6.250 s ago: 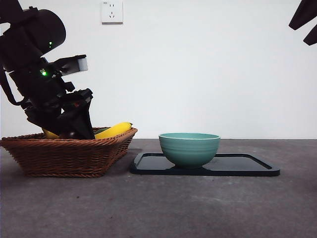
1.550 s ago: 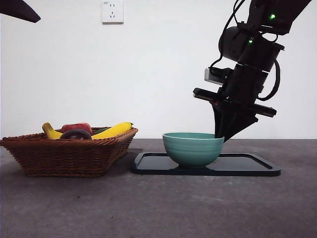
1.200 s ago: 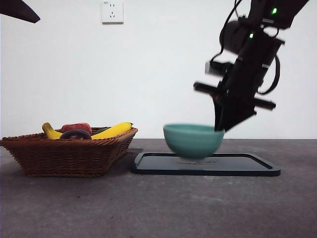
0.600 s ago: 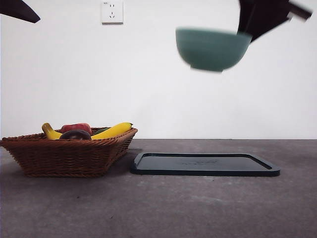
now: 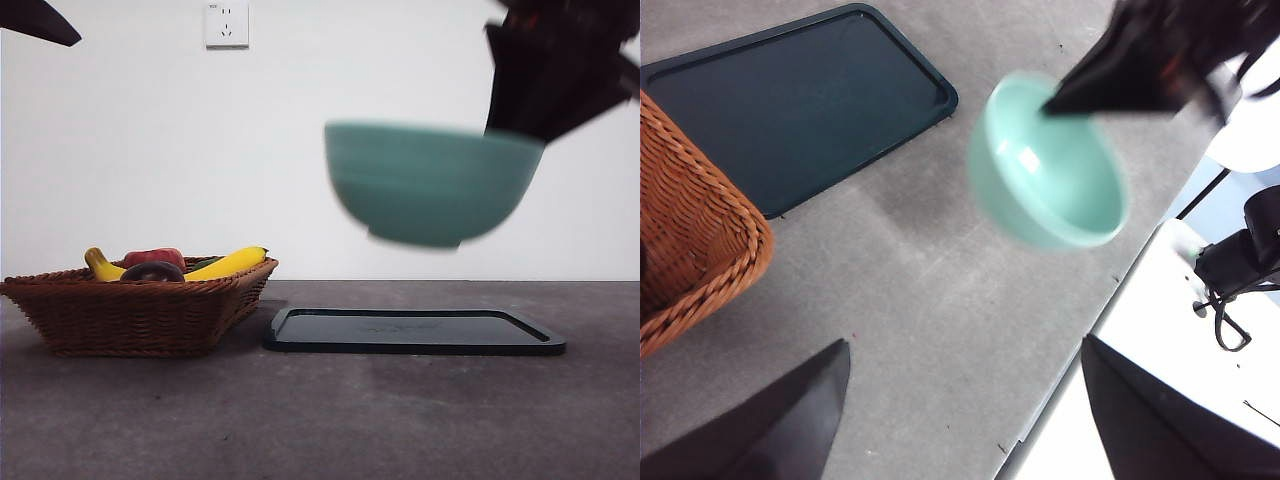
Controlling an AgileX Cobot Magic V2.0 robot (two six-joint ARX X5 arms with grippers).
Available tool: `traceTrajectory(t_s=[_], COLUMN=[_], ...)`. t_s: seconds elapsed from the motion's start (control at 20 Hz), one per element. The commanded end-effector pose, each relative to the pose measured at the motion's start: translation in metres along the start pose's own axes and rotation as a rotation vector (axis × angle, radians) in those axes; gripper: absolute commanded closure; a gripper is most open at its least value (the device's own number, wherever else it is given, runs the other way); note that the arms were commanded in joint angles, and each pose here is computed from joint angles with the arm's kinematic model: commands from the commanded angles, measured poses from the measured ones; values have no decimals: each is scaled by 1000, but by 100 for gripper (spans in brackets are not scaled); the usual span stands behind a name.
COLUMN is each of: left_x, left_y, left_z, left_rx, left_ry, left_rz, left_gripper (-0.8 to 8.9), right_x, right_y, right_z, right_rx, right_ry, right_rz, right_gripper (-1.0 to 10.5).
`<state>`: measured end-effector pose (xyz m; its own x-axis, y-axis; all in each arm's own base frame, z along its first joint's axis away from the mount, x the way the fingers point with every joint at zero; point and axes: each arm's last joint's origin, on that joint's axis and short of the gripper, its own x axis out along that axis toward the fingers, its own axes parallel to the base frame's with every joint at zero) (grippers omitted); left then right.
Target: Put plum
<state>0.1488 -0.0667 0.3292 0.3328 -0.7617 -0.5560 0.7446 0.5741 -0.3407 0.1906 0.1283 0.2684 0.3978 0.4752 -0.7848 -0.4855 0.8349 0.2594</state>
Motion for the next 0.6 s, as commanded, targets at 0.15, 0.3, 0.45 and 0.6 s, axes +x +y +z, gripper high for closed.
traceTrajectory(t_s=[0.15, 0.3, 0.45, 0.6], left_x=[-2, -2, -2, -2], left_y=[-2, -2, -2, -2], left_z=[5, 5, 5, 5], left_rx=[22, 22, 21, 20], left_ry=[-14, -14, -13, -11], left_rz=[-8, -8, -8, -8], left_gripper=[442, 442, 442, 442], right_x=[38, 58, 76, 84], right_y=[1, 0, -2, -4], right_z=[-15, -18, -18, -20], right_rx=[25, 26, 27, 29], right_ry=[53, 108, 135, 162], right_rz=[15, -5, -34, -49], right_gripper=[938, 938, 938, 938])
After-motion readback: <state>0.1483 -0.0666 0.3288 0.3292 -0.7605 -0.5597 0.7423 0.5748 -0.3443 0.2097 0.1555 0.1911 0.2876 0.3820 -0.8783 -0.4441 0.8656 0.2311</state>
